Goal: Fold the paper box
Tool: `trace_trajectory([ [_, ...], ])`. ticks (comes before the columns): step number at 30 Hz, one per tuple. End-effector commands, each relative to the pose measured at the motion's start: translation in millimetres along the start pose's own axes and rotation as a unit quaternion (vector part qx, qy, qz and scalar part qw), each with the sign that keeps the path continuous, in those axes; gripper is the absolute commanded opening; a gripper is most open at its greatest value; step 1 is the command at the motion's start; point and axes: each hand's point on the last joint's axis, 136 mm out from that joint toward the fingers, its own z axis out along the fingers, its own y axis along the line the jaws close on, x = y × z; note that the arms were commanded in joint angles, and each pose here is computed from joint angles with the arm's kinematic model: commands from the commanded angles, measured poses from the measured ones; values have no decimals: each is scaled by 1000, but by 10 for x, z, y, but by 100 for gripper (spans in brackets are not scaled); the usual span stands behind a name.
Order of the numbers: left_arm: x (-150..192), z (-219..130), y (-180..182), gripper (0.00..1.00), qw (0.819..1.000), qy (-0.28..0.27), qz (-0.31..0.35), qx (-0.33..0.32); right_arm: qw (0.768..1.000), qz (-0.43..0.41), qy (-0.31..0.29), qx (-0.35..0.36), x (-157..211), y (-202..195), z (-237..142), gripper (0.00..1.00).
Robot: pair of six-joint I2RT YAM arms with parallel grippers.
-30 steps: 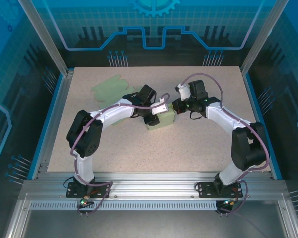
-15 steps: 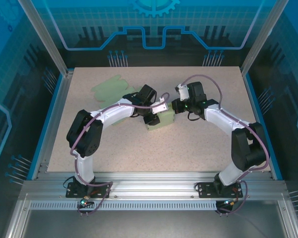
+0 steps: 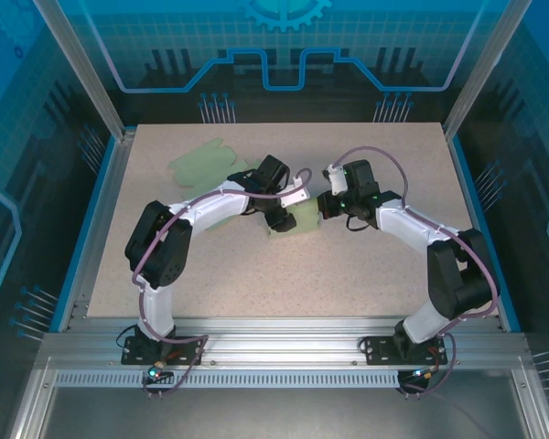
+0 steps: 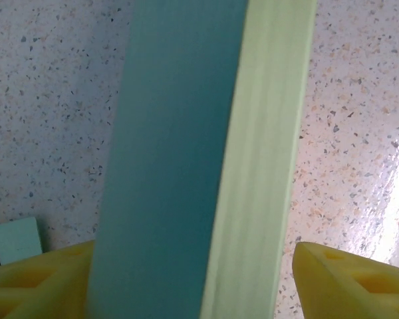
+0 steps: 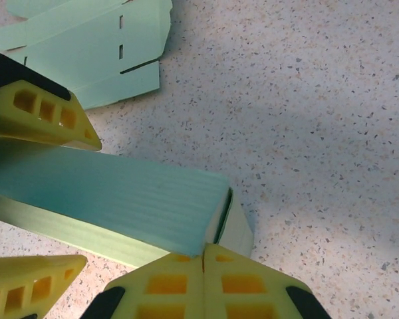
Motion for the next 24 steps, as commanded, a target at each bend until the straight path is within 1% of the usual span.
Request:
trace_trajectory([
  [1, -77, -63, 43, 83, 1000, -10, -12, -7, 998, 9, 56, 10, 303, 3, 48, 0],
  [8, -182, -333, 70, 95, 998, -48, -24, -32, 999, 2, 45, 16, 216, 30, -17, 0],
  [12, -217, -536, 64, 96, 996, -69, -39, -45, 999, 4, 44, 22, 210, 27, -33, 0],
  [14, -207, -664, 87, 96, 994, -74, -53, -62, 999, 5, 44, 23, 211, 38, -39, 0],
  [16, -158, -759, 103, 95, 992, -74, -68, -78, 999, 5, 43, 24, 200, 45, -37, 0],
  [18, -64, -830, 134, 91, 989, -63, -89, -96, 999, 5, 41, 25, 183, 54, -44, 0],
  [22, 153, -924, 127, 79, 984, -32, -132, -115, 999, 4, 41, 26, 166, 60, -52, 0],
  [24, 274, -930, 103, 75, 982, -13, -142, -121, 999, 4, 40, 26, 163, 62, -60, 0],
])
